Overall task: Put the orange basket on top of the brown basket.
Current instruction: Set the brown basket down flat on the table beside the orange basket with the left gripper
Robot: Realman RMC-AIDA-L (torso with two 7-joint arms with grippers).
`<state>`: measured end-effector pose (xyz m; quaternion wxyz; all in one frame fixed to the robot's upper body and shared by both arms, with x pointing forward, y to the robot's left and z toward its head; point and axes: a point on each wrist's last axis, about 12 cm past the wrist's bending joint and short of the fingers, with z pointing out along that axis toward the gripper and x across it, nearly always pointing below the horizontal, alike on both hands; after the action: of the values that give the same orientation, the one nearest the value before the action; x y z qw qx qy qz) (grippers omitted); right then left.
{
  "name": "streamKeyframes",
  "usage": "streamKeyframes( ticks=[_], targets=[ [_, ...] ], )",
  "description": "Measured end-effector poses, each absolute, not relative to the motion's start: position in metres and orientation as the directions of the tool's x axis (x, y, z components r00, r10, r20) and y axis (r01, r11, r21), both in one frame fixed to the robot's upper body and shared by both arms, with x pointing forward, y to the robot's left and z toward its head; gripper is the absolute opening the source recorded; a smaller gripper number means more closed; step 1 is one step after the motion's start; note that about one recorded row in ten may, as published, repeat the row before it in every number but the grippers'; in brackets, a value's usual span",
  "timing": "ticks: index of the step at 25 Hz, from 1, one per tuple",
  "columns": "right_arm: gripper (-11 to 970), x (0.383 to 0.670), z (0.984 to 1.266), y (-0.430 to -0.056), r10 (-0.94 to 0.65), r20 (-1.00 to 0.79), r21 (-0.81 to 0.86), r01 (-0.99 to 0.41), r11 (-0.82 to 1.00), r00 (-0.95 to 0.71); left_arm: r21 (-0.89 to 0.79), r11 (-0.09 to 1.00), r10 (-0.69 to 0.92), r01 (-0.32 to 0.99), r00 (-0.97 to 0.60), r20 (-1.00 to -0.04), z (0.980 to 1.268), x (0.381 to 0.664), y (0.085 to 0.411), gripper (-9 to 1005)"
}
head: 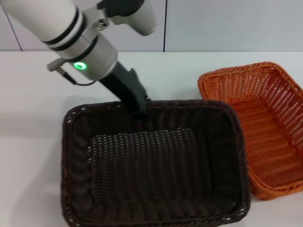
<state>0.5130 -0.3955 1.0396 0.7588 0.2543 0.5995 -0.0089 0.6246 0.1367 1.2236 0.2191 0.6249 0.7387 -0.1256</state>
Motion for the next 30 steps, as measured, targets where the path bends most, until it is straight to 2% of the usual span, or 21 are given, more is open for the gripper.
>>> streamKeyframes(
  ticks=[6, 22, 30],
  targets=[
    [631, 0.508, 1.038, -0.398, 0.288, -0.915, 0.373, 0.325, 0.869, 0.282, 0.089, 0.173, 0.862, 0.981, -0.107, -0.495, 1.22, 0.63, 0.122, 202],
    [622, 0.504, 1.037, -0.398, 0.289, -0.914, 0.376, 0.327, 0.867, 0.286, 0.081, 0.143, 0.841, 0.986, -0.078, -0.535, 1.217, 0.63, 0.119, 201],
    [617, 0.502, 1.036, -0.398, 0.301, -0.908, 0.389, 0.324, 0.862, 0.291, 0.11, 0.227, 0.812, 0.968, -0.126, -0.569, 1.217, 0.637, 0.13, 202]
  ],
)
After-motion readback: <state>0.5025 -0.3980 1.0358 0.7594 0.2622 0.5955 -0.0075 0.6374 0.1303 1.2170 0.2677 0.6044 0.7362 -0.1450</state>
